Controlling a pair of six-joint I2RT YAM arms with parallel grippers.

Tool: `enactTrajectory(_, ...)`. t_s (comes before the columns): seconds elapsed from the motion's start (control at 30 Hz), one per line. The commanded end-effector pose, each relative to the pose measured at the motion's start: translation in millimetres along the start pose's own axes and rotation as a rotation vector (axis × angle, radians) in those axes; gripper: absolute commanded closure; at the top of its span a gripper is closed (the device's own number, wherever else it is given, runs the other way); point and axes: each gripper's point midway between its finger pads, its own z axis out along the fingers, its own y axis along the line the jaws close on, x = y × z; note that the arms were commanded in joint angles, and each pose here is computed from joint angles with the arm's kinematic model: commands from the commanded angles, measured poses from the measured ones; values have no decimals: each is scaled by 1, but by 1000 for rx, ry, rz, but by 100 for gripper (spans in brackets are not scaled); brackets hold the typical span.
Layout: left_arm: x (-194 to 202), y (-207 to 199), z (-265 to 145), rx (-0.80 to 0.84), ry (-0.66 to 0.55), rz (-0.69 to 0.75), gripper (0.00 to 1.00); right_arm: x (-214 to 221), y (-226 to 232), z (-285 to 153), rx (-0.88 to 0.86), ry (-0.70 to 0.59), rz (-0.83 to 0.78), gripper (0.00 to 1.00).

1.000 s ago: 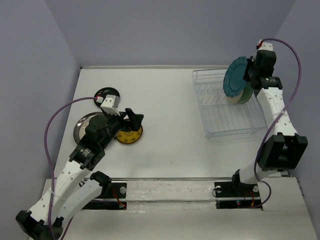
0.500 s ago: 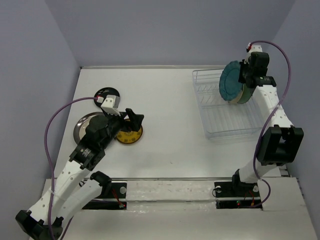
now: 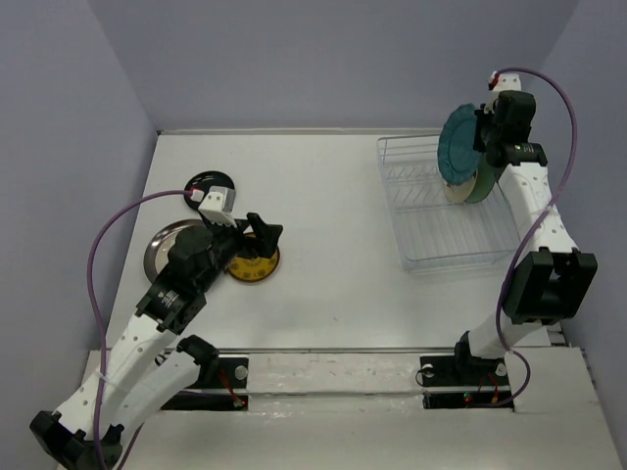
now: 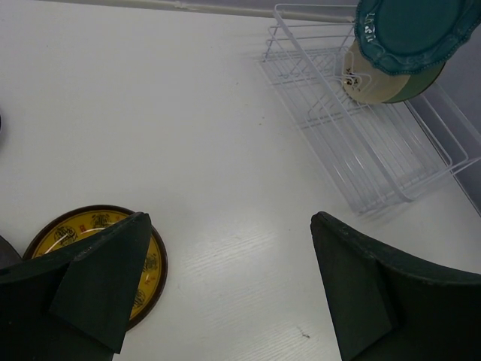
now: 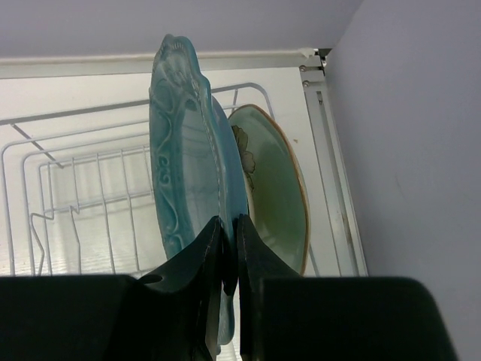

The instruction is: Load the plates into the dish rack

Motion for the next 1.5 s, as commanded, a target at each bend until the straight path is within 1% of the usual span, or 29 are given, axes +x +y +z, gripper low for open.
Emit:
enactTrajectory(0.0, -10, -2, -1, 10, -43, 18, 1, -69, -18, -17, 61, -231, 8, 93)
enactTrajectory(0.17, -11, -3, -2, 11, -45, 17, 1, -62, -18, -8, 70, -219, -28, 93)
enactTrajectory(0.43, -11, -3, -1, 11, -42, 20, 1, -100, -34, -24, 133, -300, -53, 93)
enactTrajectory(0.53, -11, -3, -1, 10, -43, 20, 1, -102, -34, -22, 133, -297, -60, 93)
enactTrajectory(0.67, -11, -2, -2, 6, -46, 18, 1, -85, -19, -13, 61, -261, -53, 93)
enactTrajectory(0.93, -12, -3, -2, 10, -47, 20, 1, -62, -6, -4, 6, -216, -28, 93)
enactTrajectory(1.1, -12, -3, -3, 10, -47, 19, 1, -46, -3, 4, -3, -180, -28, 93)
enactTrajectory(1.2, -12, -3, -2, 9, -48, 20, 1, -26, -3, 13, 9, -136, -49, 93)
enactTrajectory(1.33, -12, -3, -3, 10, -51, 18, 1, -10, 0, 21, 8, -107, -57, 93)
enactTrajectory(1.47, -12, -3, -3, 10, -51, 18, 1, 5, 12, 26, -28, -80, -44, 93)
